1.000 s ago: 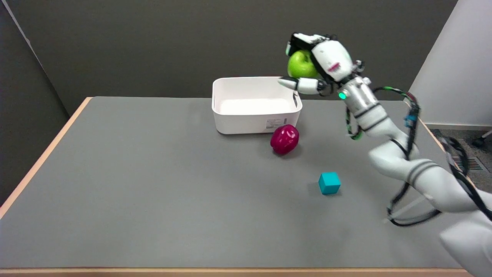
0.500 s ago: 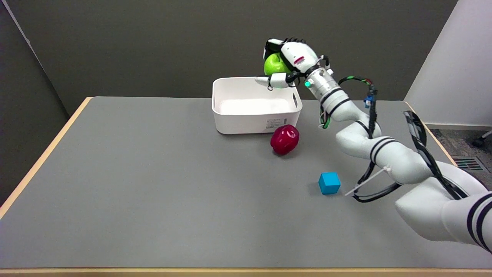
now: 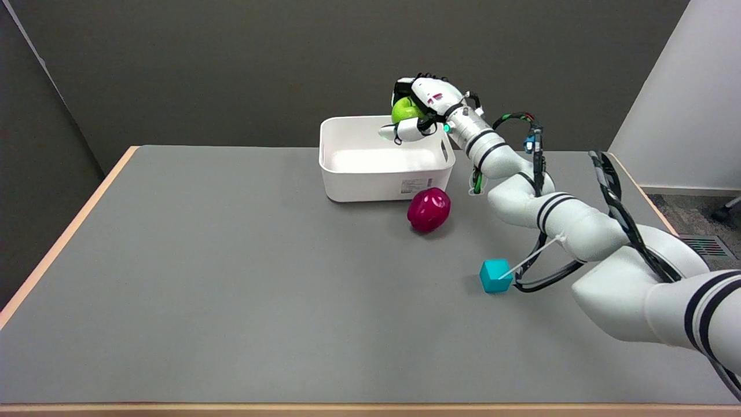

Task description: Place the green apple into the white box.

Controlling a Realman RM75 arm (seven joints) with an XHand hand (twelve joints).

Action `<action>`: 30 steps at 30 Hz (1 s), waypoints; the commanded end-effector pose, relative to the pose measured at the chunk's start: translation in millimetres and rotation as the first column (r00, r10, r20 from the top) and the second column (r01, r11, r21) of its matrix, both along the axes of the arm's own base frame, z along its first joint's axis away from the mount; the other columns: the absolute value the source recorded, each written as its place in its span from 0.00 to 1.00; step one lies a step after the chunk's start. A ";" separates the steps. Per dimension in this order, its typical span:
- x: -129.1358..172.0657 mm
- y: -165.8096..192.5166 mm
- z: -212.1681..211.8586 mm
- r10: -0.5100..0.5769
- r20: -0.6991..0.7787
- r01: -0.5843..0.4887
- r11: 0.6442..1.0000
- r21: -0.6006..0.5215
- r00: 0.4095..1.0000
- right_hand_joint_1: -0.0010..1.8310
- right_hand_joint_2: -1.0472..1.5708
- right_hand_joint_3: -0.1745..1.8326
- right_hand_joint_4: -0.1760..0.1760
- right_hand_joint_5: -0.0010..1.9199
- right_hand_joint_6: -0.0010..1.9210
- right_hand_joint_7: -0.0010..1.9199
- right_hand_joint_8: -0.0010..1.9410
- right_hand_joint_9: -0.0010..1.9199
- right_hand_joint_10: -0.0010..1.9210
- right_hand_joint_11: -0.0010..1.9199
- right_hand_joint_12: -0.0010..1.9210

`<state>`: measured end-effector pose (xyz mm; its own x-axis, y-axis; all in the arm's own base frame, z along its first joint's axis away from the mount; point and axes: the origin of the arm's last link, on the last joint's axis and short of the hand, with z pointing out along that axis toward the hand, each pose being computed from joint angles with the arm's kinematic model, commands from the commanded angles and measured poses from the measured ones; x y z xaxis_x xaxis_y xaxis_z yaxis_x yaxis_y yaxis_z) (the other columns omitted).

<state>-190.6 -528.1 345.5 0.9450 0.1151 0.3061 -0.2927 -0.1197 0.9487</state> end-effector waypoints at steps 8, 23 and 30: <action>-3.6 -10.2 -11.3 -0.077 0.146 0.077 0.997 0.010 0.986 0.27 0.64 0.58 0.73 0.02 0.08 0.00 0.01 0.00 0.03 0.00 0.35; 22.6 15.8 -7.2 0.082 0.350 -0.122 0.988 0.093 0.933 0.13 0.62 0.54 0.78 0.01 0.09 0.00 0.00 0.00 0.00 0.00 0.28; 57.9 111.5 47.0 0.359 0.581 -0.468 0.883 0.044 0.731 0.12 0.63 0.57 0.75 0.02 0.13 0.02 0.08 0.00 0.13 0.00 0.35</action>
<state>-183.7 -528.6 334.5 0.8610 0.0958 0.4995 -0.4818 -0.1610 0.8614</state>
